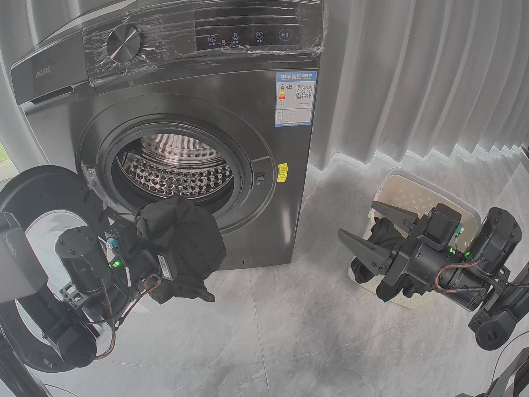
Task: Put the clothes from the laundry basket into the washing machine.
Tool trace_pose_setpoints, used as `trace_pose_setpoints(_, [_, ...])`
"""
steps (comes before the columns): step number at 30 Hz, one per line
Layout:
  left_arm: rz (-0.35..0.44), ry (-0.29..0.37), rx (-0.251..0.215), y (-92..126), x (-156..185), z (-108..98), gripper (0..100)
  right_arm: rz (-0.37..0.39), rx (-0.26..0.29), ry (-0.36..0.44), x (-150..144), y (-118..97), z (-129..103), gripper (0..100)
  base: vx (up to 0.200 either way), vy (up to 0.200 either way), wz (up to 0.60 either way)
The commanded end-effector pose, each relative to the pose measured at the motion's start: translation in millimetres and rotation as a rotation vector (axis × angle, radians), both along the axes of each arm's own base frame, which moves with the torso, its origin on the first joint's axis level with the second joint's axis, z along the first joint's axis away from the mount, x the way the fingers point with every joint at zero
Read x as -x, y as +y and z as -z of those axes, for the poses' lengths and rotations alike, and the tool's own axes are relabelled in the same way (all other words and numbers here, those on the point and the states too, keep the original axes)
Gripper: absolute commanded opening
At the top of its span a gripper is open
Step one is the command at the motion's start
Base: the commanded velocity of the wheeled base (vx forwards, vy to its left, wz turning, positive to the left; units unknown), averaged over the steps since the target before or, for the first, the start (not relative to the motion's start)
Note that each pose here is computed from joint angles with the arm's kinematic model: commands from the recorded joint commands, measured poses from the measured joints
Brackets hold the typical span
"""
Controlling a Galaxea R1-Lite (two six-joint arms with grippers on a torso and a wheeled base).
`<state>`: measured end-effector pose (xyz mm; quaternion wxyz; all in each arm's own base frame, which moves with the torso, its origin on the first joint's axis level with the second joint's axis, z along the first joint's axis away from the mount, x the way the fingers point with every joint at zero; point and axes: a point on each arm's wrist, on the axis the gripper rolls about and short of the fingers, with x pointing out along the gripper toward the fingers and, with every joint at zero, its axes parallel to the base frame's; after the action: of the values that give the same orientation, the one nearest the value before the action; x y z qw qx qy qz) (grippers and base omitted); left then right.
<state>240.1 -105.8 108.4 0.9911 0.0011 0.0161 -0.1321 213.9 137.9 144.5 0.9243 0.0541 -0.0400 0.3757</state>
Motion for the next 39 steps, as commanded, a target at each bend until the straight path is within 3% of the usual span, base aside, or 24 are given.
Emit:
trace_pose_setpoints(1, [0.005, 0.029, -0.013, -3, -3, 9, 0, -0.002, 0.003, 0.004, 0, 0, 1, 100, 0.000, 0.000, 0.00])
trace_pose_setpoints(13, [0.005, 0.056, -0.024, -4, -5, 16, 0, -0.002, 0.003, 0.005, 0, 1, 1, 100, 0.000, 0.150, 0.00])
trace_pose_setpoints(26, [0.011, 0.060, -0.026, -5, -3, 17, 0, 0.002, 0.026, 0.028, 0, 1, 9, 100, 0.000, 0.000, 0.00])
trace_pose_setpoints(31, [0.026, 0.057, -0.024, -8, 0, 16, 0, 0.078, 0.023, 0.047, 17, -13, 8, 100, 0.000, 0.000, 0.00])
trace_pose_setpoints(36, [0.028, 0.056, -0.023, -9, 0, 16, 0, 0.042, 0.033, 0.074, 25, -15, 13, 100, 0.000, 0.000, 0.00])
trace_pose_setpoints(39, [0.028, 0.059, -0.023, -9, 0, 16, 0, 0.063, 0.084, 0.106, 33, -20, 23, 100, 0.000, 0.000, 0.00])
